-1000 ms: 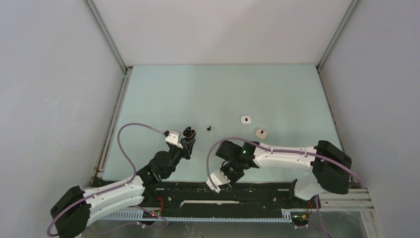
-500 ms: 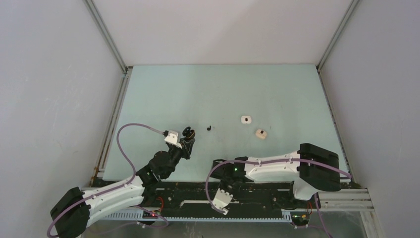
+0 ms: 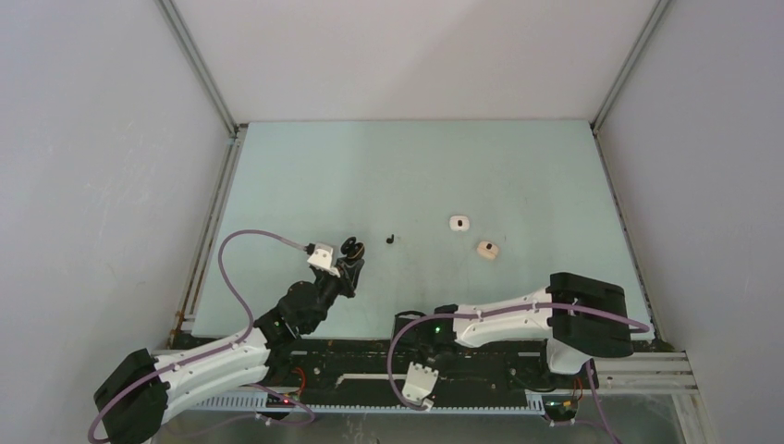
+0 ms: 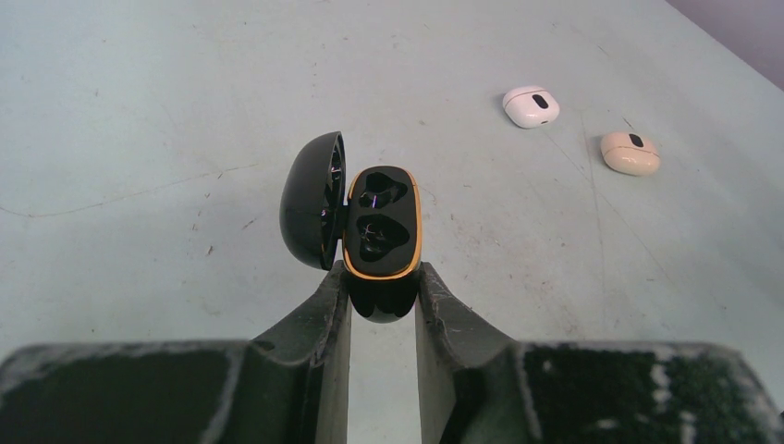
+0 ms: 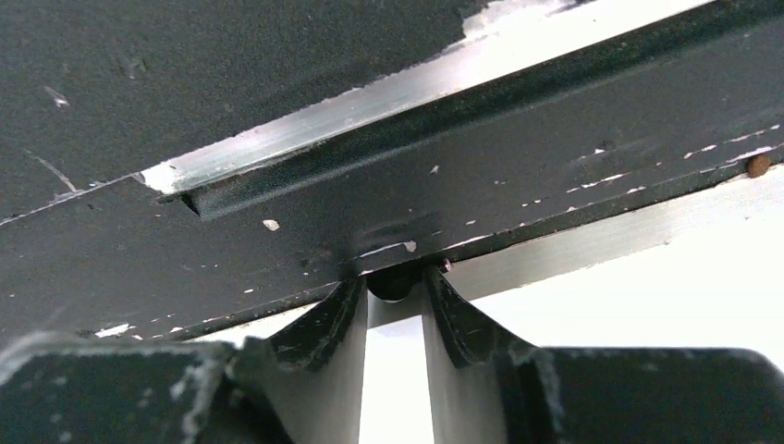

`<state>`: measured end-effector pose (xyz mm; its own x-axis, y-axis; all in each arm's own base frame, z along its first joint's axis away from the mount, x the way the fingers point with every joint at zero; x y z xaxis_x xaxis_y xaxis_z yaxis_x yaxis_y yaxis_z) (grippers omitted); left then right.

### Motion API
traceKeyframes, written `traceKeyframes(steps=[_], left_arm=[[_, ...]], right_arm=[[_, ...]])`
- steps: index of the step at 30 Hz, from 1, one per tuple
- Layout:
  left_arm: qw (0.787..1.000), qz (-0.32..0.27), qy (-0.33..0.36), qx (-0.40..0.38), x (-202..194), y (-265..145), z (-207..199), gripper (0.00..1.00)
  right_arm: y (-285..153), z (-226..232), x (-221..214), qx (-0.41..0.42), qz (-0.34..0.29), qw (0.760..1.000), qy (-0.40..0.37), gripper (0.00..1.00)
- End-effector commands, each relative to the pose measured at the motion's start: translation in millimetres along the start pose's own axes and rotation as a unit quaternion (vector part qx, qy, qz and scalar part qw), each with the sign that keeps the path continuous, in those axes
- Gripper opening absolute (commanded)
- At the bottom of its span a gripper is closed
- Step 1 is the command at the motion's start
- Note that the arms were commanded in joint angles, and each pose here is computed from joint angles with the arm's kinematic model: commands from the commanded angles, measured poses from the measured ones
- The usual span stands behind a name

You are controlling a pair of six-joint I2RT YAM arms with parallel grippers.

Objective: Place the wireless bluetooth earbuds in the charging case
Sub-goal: Pick up the right earbud from the corner of the board.

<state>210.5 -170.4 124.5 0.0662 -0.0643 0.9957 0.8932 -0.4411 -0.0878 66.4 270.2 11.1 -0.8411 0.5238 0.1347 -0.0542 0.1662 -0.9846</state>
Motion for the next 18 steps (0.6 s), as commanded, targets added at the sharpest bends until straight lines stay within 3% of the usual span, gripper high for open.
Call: traceKeyframes(steps=[1,6,12,18], left_arm=[[1.000,-0.015,-0.014,0.001,7,1,1,0.01],[1.000,-0.015,-0.014,0.002,5,-1,1,0.01],[1.000,-0.015,-0.016,0.001,4,-1,1,0.01],[1.000,-0.014,-0.018,-0.004,2,0,-1,0.01]], right_arm=[[22,10,-6,0.022,0.019,1.000,-0.008,0.24],[-3,5,2,0.017,0.005,1.000,0.022,0.12],[-51,-6,16,0.017,-0.073,0.991,0.115,0.12],[-66,-19,-4,0.001,-0.129,0.969,0.211,0.12]])
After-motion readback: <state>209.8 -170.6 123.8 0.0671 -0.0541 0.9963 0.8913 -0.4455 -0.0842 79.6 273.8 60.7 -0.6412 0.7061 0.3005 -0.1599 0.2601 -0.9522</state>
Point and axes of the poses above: each gripper's point midway between its finger pads, its own y axis out along the fingers, its own z axis along the line the jaws close on, x = y × z, the point moved 2 cm from there along -y, back along the fingers, and after that the axes turned 14 degrees about y, right-handed, at the moved point
